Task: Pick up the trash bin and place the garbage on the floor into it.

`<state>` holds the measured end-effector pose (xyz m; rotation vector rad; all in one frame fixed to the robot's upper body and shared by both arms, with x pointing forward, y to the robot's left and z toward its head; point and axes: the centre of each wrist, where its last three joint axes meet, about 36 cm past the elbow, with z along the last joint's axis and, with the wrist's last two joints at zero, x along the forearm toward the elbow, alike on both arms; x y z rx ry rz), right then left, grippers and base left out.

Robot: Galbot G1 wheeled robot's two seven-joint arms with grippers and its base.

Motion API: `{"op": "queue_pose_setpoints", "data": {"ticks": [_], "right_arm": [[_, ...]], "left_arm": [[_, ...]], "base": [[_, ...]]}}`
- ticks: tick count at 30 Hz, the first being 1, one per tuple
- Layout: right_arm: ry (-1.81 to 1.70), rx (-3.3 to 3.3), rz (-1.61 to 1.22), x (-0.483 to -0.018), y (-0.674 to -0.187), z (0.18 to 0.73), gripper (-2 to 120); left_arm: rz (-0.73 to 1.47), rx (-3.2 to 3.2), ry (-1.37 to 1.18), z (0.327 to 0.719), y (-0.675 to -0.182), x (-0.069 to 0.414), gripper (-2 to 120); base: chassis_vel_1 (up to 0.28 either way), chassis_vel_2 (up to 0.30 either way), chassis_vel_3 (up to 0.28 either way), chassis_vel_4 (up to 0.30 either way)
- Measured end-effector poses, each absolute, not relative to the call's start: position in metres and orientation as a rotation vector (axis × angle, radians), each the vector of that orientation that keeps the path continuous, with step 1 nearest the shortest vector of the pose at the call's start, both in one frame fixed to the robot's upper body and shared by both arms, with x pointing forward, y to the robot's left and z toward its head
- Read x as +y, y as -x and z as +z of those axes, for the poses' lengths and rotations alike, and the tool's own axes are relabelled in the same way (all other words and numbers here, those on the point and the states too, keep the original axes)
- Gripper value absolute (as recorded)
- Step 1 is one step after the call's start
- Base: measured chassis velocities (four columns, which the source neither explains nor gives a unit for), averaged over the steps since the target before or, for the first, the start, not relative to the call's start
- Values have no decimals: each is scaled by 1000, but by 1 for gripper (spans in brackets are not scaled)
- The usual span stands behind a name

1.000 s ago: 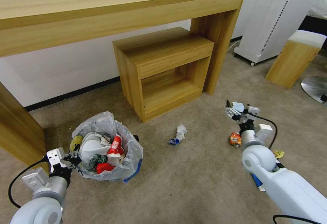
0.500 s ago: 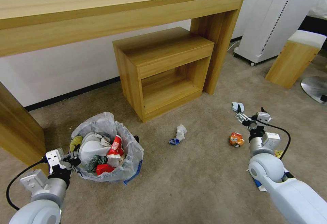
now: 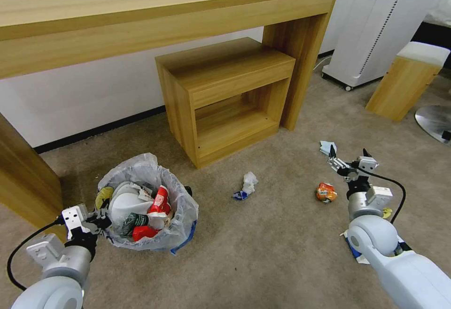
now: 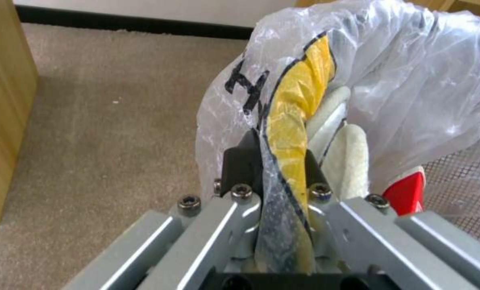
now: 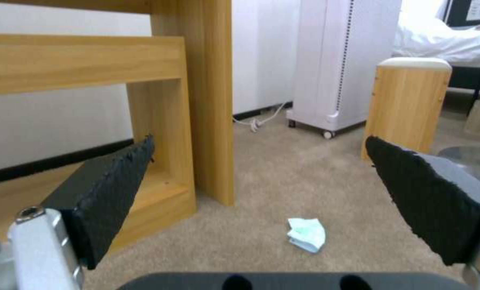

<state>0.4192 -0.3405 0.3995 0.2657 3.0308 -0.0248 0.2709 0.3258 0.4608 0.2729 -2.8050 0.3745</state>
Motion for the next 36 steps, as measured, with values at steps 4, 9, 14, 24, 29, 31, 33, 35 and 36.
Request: {"op": "queue_pose_setpoints", "data": {"ticks": [4,9,14,24,29,31,33,35,36], "right_arm": [[-258,3030,-22,-340,-417,399,100],[-251,3026,-22,-340,-416,399,100],[-246,3023,-25,-340,-415,398,100],[-220,3035,-18,-334,-419,389,100],[-204,3036,1,-329,-425,389,100],[-201,3038,5,-328,-427,389,100],[-197,3041,9,-326,-428,388,100],[-196,3042,10,-326,-429,388,100],[-196,3042,10,-326,-430,388,100]], "left_arm": [[377,-2807,-272,462,-270,325,3],[379,-2809,-271,462,-269,325,3],[381,-2810,-272,462,-269,324,3],[382,-2808,-279,459,-269,325,3],[379,-2808,-283,459,-270,327,3],[380,-2809,-284,459,-270,327,3],[382,-2808,-284,458,-270,327,3],[383,-2808,-285,458,-271,328,3],[383,-2808,-285,458,-271,328,3]], "base": [[-31,36,26,-43],[-83,79,70,-85],[-85,89,83,-80],[-37,28,26,-33],[0,0,0,0],[0,0,0,0],[-27,17,19,-14],[-54,47,57,-42],[-98,60,76,-94]]}}
